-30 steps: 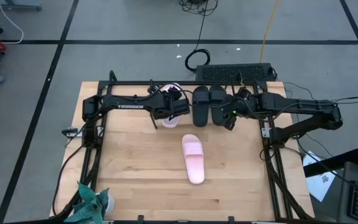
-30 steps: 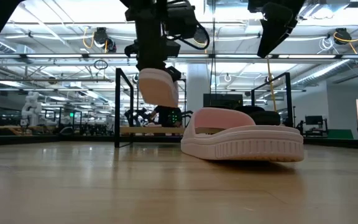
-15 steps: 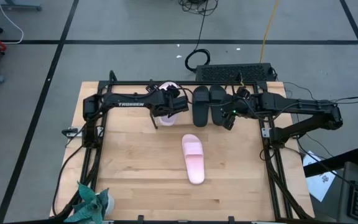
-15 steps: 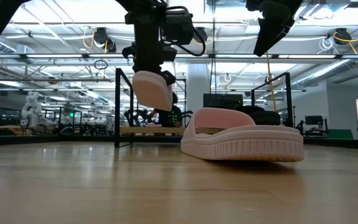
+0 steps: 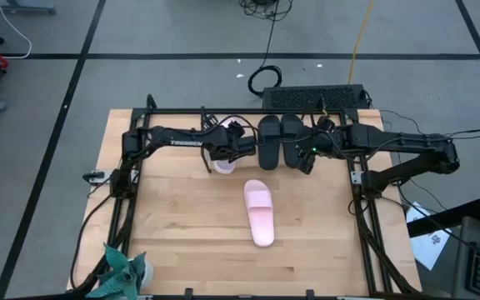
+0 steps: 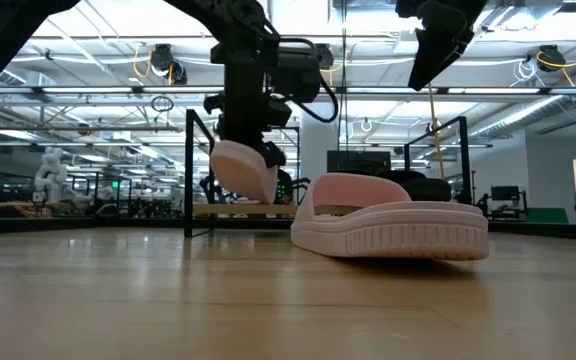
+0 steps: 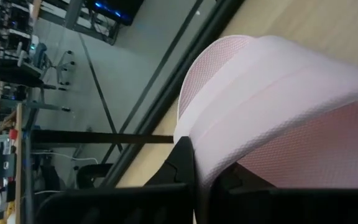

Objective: Pick and place slides into the shelf
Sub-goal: Put the left pink slide on the shelf

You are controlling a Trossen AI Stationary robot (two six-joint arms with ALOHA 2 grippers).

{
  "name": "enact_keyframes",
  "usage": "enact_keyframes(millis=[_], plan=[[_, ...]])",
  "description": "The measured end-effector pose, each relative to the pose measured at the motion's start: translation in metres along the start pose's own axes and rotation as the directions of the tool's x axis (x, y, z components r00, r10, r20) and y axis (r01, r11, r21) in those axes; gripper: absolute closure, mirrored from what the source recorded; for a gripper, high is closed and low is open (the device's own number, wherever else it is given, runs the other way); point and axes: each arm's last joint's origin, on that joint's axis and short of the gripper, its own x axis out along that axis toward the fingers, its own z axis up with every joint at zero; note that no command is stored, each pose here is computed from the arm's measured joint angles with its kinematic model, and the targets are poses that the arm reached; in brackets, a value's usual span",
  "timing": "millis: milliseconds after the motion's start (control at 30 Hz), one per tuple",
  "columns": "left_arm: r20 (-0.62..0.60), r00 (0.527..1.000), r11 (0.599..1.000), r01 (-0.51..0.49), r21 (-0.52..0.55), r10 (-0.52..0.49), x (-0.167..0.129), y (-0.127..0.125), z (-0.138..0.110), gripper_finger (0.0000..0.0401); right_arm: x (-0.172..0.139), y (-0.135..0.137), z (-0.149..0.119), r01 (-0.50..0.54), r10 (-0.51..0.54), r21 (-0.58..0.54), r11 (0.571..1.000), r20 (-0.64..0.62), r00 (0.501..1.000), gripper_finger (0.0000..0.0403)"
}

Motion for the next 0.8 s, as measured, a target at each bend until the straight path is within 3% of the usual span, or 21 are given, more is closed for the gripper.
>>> enact_keyframes(millis=[367,800], plan=[[-0.008,1.000,0.999,-0.019,-0.040,0.019,0.006,0.001,0.001,0.0400,0.000,0.000,0.000,-0.002,0.002,-0.001,1.000,-0.001,1.000,0.0172],[-0.069,0.995,0.995,0.064,-0.072,-0.069,0.013,0.004,0.001,0.0393,0.000,0.000,0.000,-0.002,0.002,-0.001,1.000,-0.001,1.000,0.0172]])
